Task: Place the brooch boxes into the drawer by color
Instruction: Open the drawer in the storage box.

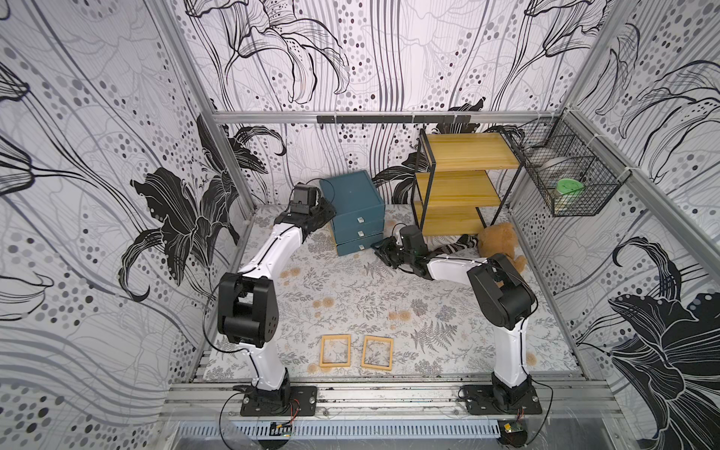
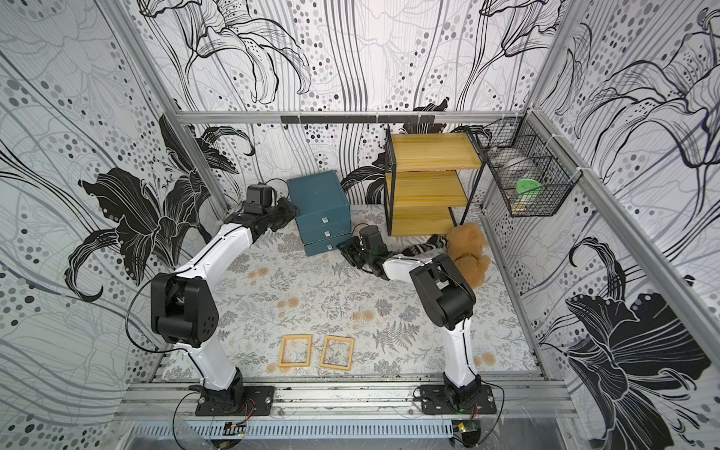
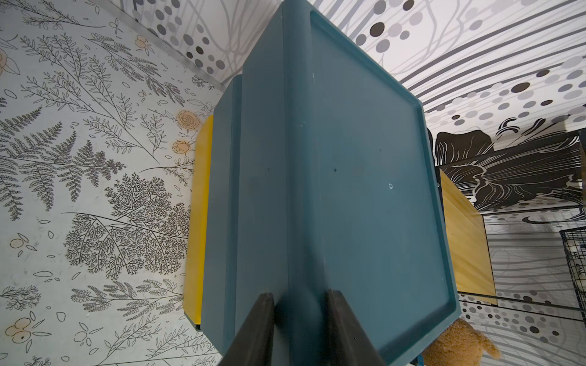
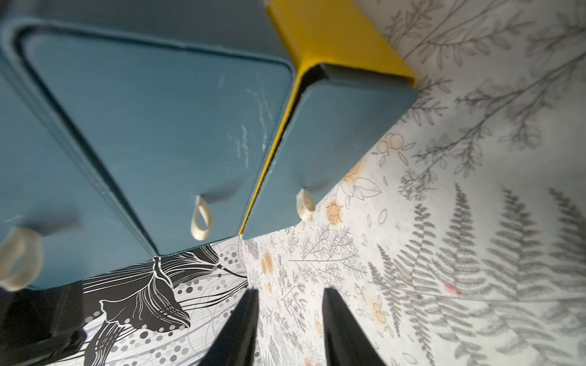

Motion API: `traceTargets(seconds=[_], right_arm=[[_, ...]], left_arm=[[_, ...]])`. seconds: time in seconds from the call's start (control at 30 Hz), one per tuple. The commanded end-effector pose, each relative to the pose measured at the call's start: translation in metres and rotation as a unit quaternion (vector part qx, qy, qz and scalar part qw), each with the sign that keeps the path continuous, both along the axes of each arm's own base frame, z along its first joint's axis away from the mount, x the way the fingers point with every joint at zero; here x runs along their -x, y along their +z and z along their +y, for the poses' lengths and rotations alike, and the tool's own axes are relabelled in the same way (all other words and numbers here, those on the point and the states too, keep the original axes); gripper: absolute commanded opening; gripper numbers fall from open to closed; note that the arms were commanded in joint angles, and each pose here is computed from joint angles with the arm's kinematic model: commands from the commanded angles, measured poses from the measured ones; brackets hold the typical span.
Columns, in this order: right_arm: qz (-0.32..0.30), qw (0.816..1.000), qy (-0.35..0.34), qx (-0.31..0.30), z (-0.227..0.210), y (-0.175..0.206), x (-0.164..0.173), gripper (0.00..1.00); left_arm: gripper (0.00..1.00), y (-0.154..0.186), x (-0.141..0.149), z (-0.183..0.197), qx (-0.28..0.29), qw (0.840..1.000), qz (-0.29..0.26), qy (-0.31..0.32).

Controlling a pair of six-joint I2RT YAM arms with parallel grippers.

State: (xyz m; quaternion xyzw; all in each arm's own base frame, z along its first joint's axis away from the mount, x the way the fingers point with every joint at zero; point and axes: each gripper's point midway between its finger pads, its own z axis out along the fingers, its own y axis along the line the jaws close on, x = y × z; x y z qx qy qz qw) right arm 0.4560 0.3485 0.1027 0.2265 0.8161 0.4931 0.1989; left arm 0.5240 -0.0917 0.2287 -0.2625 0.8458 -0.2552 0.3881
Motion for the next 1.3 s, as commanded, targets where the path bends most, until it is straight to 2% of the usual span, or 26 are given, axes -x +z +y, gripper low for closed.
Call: traceTargets(seconds=[0.0,0.37,0.93,1.27], right_arm=[[-0.013,1.0,0.013,-0.024,0.013,0.008,-0.01,0.4],[0.012,0.999,0.014,-0.041,0.028,-0.019,-0.026,0.4],[0.024,0.998,0.019,-0.045,0.043,-0.037,-0.04,0.39],[0.024,0.998,0.016,-0.054,0.05,-0.036,-0.048,0.29]], left_arm=[[0.31,-0.05,0.021,0.004,-0.013,0.996,0.087,-0.004],[0.31,-0.05,0.017,0.003,-0.013,0.996,0.088,-0.004],[0.31,-0.051,0.016,0.003,-0.013,0.996,0.088,-0.005],[0.31,-0.051,0.016,0.003,-0.014,0.996,0.089,-0.004]])
